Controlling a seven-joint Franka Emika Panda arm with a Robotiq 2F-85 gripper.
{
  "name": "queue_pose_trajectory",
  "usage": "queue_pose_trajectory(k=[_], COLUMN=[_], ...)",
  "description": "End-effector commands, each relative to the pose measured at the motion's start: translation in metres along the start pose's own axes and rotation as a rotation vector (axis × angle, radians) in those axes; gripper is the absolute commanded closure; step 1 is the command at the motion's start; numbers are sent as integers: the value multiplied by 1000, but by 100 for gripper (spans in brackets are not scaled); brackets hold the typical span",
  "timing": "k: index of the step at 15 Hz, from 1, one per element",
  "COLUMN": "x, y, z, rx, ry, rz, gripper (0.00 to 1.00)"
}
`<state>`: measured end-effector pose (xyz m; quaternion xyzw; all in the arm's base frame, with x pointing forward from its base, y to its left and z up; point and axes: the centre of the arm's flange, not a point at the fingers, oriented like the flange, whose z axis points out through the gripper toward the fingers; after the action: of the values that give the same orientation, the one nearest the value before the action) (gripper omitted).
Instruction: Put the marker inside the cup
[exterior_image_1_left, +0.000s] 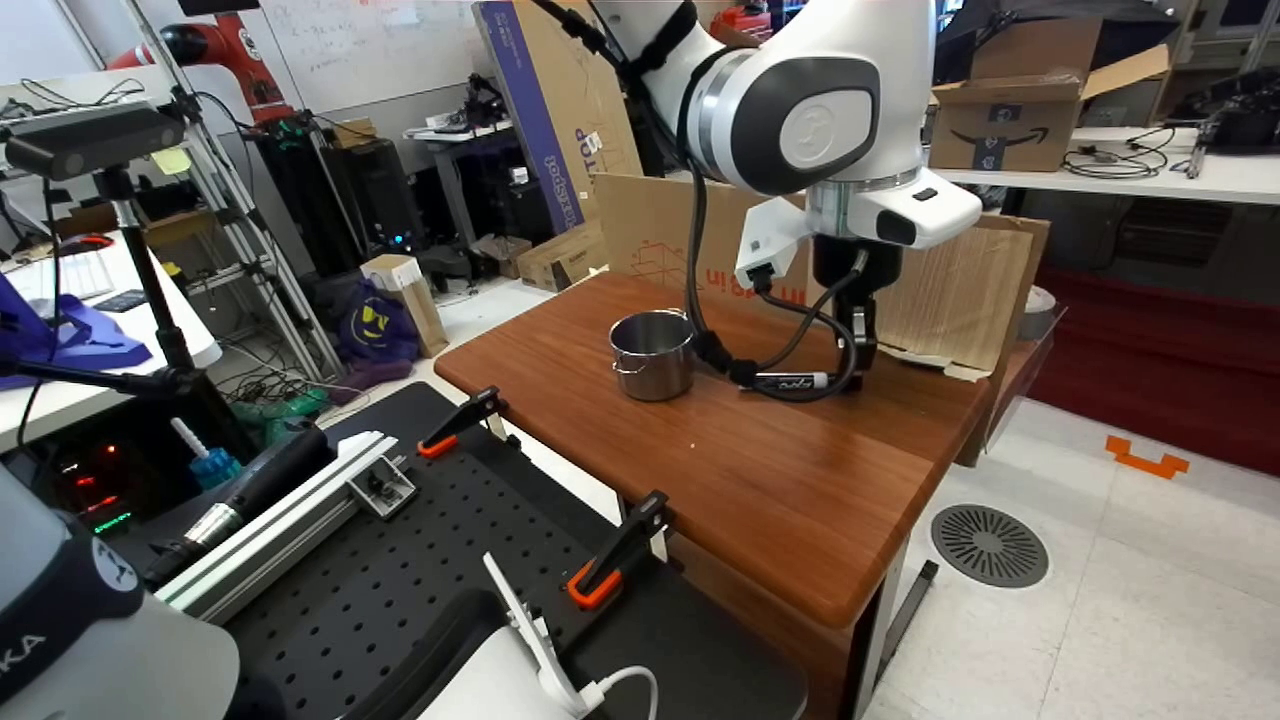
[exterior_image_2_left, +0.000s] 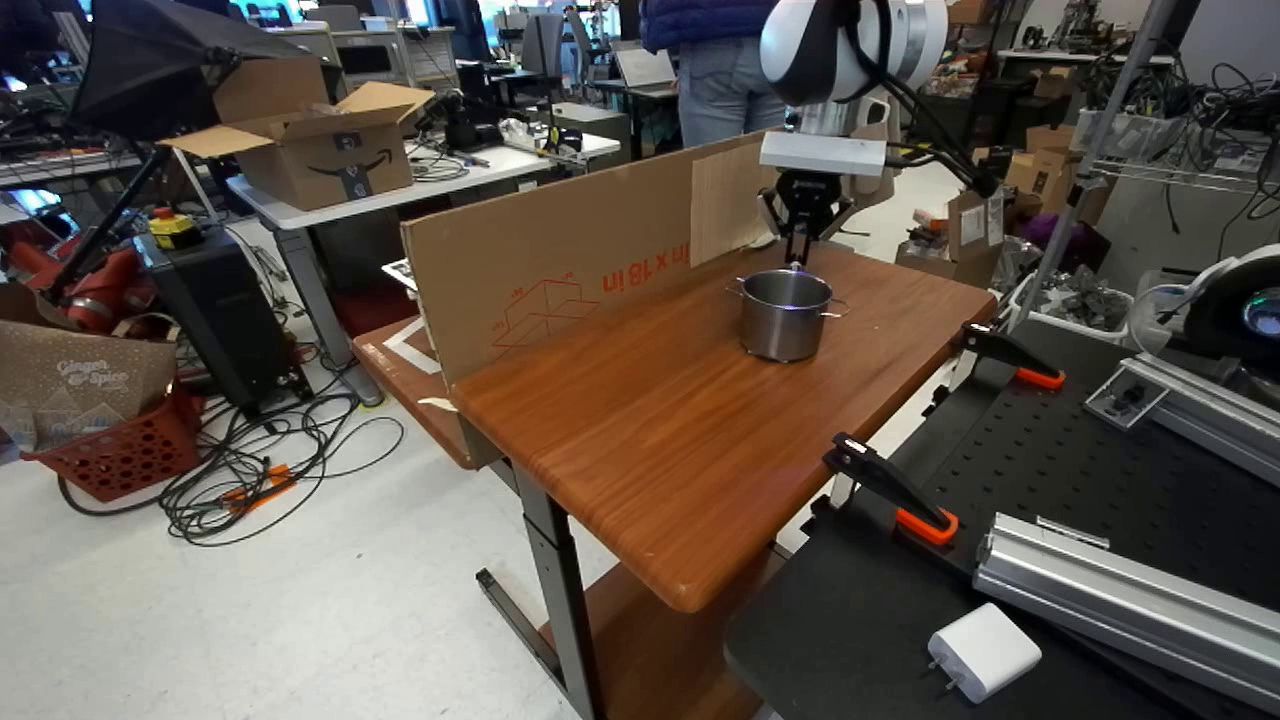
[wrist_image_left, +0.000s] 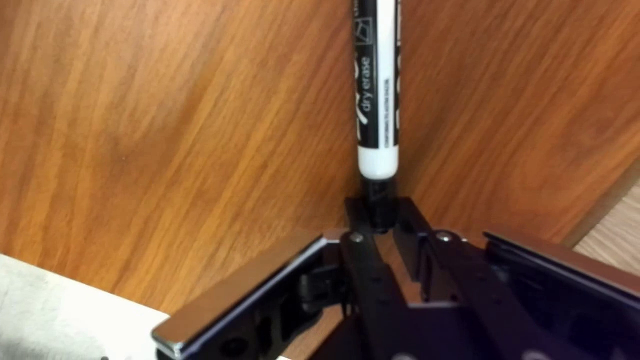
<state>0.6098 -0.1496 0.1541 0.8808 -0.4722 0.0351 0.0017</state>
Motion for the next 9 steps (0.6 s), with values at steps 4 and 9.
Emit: queue_pose_trajectory(k=[4,9], x=[-8,-18], y=[6,24], z=[-17,-64], rx=[23,75], ry=[55,155], rz=[-24,-34], gripper=[95,95])
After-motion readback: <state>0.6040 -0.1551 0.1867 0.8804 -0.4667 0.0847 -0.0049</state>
